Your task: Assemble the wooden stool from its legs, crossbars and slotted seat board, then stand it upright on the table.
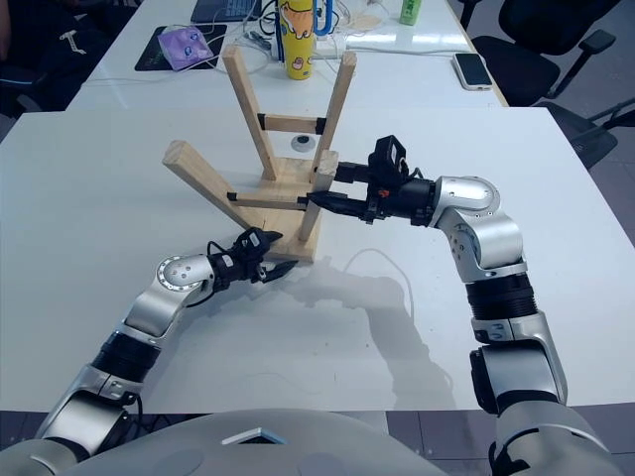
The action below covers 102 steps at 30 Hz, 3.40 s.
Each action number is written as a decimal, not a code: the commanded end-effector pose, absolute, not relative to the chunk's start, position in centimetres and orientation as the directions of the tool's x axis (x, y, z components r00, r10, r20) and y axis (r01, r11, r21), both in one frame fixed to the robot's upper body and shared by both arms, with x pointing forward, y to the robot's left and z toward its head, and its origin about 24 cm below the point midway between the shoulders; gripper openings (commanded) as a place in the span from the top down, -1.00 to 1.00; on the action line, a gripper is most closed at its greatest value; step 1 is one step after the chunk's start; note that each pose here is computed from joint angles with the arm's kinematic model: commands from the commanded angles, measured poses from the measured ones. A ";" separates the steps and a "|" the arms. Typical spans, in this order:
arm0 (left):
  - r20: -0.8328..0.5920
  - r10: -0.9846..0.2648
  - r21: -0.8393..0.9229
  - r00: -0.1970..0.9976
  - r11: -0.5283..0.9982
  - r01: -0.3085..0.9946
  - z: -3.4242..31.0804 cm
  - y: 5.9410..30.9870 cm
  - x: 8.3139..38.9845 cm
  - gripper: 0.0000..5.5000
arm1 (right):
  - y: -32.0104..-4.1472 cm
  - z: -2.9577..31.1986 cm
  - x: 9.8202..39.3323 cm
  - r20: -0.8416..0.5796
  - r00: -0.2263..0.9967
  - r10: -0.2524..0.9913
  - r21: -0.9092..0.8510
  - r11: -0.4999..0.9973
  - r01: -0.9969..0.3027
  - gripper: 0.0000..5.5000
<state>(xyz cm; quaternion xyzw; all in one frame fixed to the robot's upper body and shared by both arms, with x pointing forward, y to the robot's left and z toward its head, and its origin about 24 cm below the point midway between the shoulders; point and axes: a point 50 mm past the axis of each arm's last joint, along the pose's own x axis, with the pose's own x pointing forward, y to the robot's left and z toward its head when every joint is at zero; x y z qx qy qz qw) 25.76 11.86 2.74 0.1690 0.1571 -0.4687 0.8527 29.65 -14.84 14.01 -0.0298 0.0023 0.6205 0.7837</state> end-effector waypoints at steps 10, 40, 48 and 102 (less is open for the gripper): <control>-0.622 -0.620 -0.046 0.478 0.638 0.769 -2.8 12.7 23.9 -0.26 | -18.0 5.7 25.7 -0.335 0.195 0.922 0.211 0.275 -0.938 -0.15; -0.629 -0.567 -0.034 0.531 0.703 0.710 -3.7 13.0 26.3 -0.26 | -14.7 31.1 30.1 0.732 0.321 0.601 0.135 0.334 -0.933 0.80; -0.617 -0.581 -0.037 0.531 0.696 0.718 -3.3 12.4 26.6 -0.26 | -11.9 3.7 28.2 -0.377 0.539 0.753 0.352 0.655 -0.669 1.00; 0.348 0.007 -0.057 0.938 0.998 0.014 15.5 16.4 26.4 0.99 | -13.6 16.5 27.3 0.293 0.956 0.021 0.237 0.967 -0.094 1.00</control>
